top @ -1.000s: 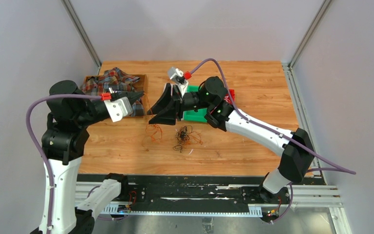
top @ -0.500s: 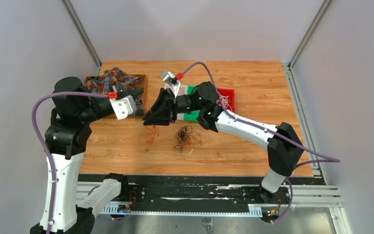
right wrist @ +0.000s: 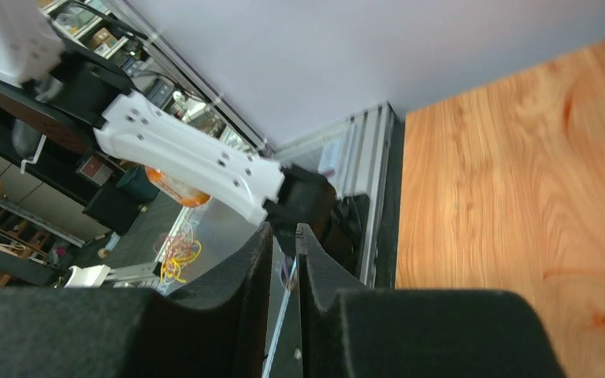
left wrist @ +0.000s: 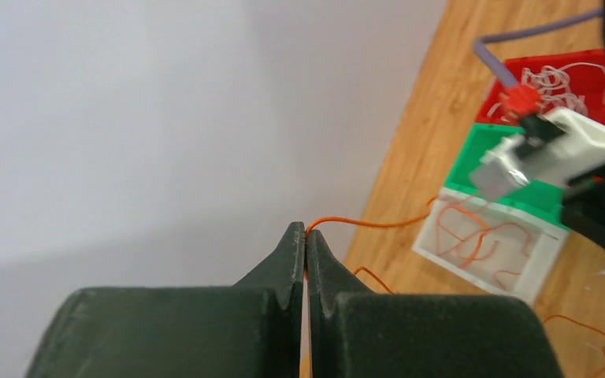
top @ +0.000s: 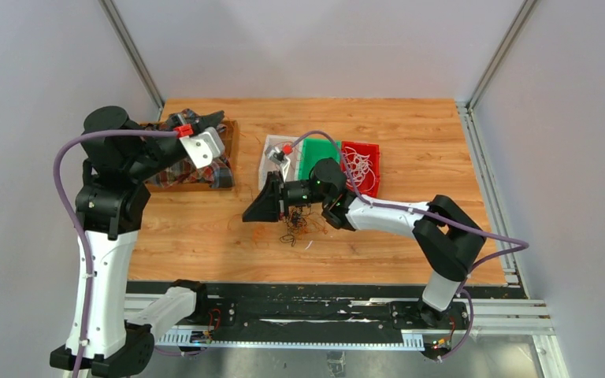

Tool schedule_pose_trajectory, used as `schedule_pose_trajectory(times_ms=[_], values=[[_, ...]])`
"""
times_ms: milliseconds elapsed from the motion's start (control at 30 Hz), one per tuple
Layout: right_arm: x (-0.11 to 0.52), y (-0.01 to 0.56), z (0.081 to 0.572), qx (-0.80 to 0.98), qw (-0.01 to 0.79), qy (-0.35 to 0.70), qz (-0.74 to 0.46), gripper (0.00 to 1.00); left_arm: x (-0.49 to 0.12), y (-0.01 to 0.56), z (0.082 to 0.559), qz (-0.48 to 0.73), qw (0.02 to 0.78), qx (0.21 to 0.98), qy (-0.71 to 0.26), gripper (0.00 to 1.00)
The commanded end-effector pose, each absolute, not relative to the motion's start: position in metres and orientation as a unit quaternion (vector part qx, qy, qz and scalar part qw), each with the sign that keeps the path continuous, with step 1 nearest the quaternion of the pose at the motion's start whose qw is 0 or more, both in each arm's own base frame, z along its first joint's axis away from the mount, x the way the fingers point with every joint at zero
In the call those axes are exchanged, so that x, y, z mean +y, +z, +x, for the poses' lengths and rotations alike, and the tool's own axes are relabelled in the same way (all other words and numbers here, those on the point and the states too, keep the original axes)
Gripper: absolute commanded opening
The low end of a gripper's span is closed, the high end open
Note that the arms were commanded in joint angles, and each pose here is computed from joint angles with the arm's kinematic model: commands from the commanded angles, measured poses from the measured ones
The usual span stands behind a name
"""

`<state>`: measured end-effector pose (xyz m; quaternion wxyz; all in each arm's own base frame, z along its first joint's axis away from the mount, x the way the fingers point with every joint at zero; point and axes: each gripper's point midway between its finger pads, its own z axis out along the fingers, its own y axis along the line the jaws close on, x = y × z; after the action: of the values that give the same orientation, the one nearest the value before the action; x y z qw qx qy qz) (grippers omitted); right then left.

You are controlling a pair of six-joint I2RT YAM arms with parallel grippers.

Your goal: Untangle the cables

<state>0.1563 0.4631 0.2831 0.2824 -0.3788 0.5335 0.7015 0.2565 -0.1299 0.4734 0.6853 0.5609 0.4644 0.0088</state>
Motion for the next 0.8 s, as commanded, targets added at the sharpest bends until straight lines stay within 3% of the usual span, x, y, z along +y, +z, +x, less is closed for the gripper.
schedule_pose_trajectory(times_ms=[0,300,500,767], values=[[0.462,0.251,0.153,0.552,0.291,0.689,-0.367,0.17,-0.122,0.529,0.257,0.534,0.735,0.411,0.076,0.00],[0.462,0.208,0.155,0.591,0.278,0.674,-0.345,0.24,-0.121,0.566,0.254,0.516,0.760,0.383,0.092,0.00],[0.445,0.213,0.189,0.620,0.346,0.633,-0.309,0.41,-0.130,0.571,0.258,0.507,0.772,0.378,0.056,0.00],[0.448,0.241,0.232,0.639,0.415,0.567,-0.313,0.42,-0.160,0.587,0.262,0.515,0.792,0.326,0.008,0.00]])
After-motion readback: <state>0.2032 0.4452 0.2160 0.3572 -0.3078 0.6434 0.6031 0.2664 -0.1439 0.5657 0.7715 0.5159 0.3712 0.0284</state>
